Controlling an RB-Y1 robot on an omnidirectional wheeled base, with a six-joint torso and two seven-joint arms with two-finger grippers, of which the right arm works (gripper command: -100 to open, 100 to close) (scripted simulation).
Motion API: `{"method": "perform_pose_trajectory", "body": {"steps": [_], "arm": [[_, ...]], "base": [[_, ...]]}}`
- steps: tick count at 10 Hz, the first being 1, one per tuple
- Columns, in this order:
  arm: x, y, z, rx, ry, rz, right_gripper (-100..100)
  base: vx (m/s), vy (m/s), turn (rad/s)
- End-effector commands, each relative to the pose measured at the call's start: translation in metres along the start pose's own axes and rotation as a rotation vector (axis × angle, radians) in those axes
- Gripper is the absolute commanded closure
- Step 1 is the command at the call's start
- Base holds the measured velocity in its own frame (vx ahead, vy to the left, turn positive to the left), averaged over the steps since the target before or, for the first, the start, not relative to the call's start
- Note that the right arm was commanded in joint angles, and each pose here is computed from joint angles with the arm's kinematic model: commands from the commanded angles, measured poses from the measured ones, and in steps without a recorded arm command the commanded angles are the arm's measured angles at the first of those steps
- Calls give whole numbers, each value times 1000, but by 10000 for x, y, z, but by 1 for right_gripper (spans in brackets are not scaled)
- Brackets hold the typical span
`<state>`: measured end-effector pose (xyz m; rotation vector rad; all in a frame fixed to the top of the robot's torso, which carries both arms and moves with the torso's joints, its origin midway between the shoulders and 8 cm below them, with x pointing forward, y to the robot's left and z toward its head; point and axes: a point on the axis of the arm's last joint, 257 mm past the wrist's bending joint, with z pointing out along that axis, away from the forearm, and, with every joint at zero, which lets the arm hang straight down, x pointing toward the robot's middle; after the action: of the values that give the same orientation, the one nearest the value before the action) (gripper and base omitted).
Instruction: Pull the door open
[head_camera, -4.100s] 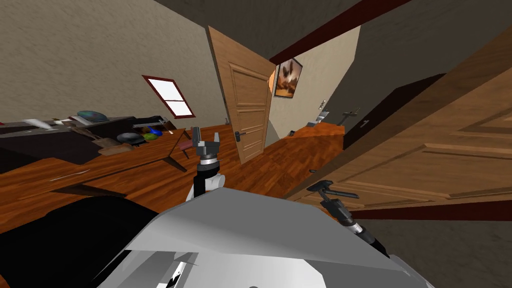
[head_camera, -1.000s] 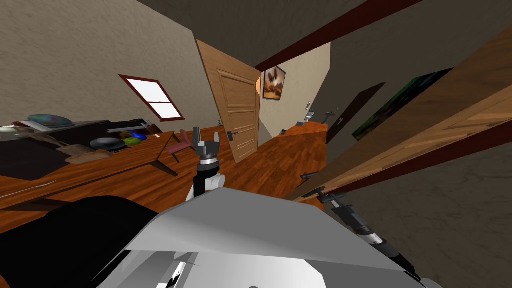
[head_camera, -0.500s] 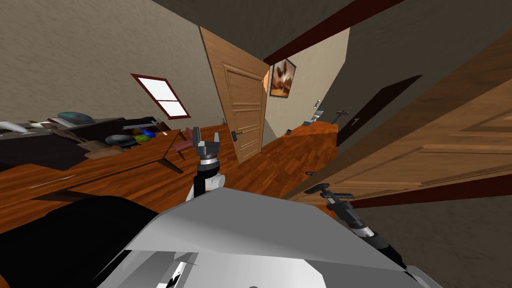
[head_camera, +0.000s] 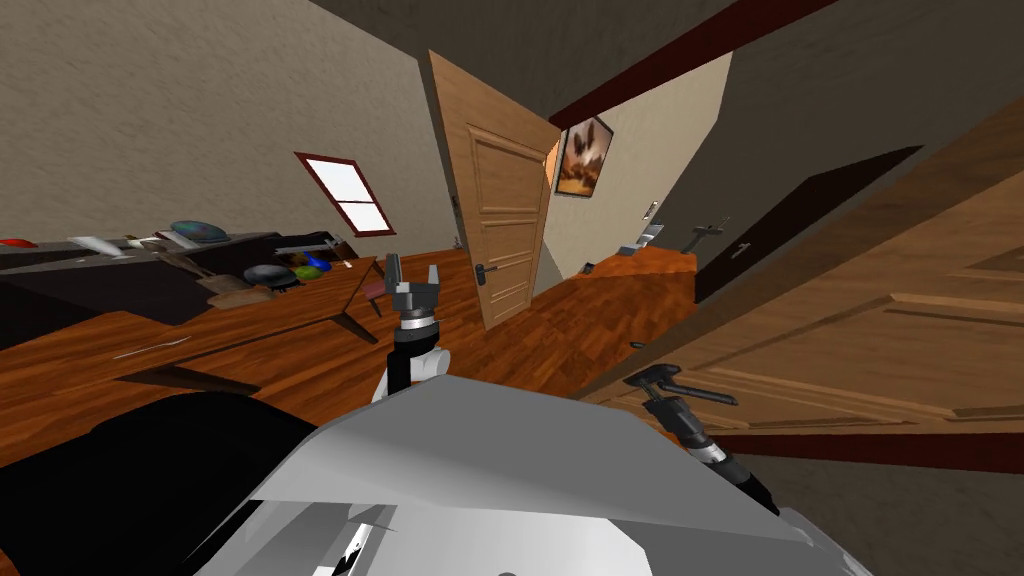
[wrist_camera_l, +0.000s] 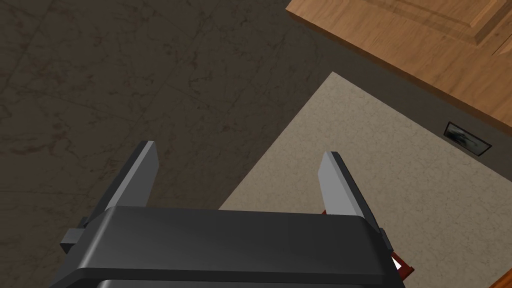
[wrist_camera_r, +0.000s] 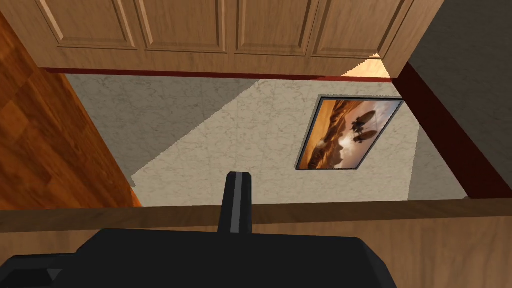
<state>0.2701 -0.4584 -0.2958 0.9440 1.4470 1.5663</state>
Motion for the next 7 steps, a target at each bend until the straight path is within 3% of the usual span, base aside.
{"method": "perform_pose_trajectory", "body": {"steps": [1,2,3,5,7], "arm": [[-231,9,-123,20,-76,-6,-100],[-231,9,-123,20,-76,-6,-100],[-308,13,-168,26,-101,-8,-100],[-308,13,-168,26,-101,-8,-100],[-635,43,-383,51,-213,-16,-100]], "base": [[-12,60,-217],[-79,-20,-178],[-73,-50,-68],[-31,-25,-9],[-56,-18,-233]]}}
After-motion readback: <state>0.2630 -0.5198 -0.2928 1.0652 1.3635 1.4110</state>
